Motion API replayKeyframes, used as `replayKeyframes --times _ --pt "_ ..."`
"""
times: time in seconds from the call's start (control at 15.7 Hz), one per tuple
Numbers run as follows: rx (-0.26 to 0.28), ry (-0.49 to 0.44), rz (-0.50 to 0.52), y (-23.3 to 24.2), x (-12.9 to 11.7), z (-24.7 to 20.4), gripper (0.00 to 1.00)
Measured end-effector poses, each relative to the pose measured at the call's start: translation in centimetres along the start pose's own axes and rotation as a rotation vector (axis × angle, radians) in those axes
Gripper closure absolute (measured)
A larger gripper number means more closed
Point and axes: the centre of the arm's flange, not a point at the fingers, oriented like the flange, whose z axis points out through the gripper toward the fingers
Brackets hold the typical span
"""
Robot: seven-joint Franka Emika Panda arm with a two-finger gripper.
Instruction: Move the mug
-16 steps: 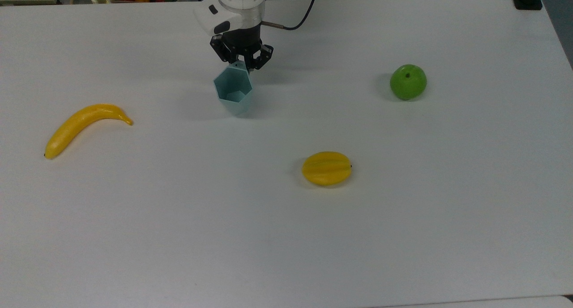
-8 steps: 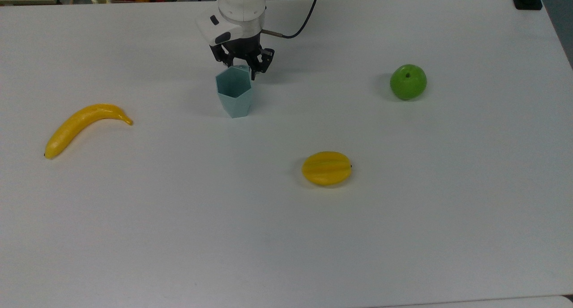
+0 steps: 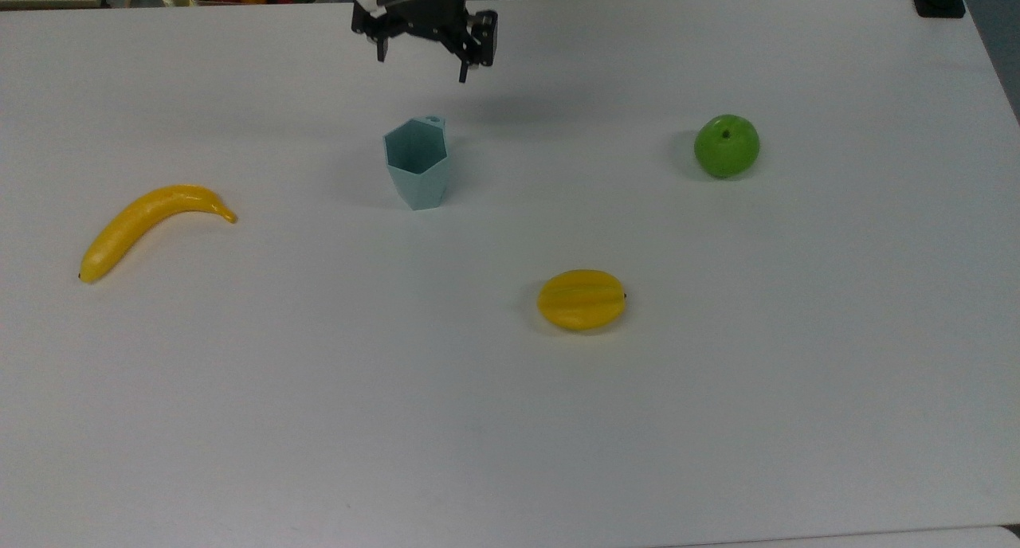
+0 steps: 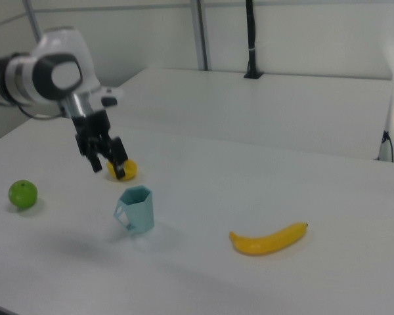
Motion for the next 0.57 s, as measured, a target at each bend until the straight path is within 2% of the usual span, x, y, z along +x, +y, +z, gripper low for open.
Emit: replayKeyframes --times 0.06,0.26,0.57 --pt "0.002 0.017 -0.032 0.6 0.2 -3.8 0.0" --pt "0.015 0.072 -0.06 1.3 0.5 -8.4 0.0" --pt "0.068 0.096 -0.031 2.4 0.8 -10.4 0.0"
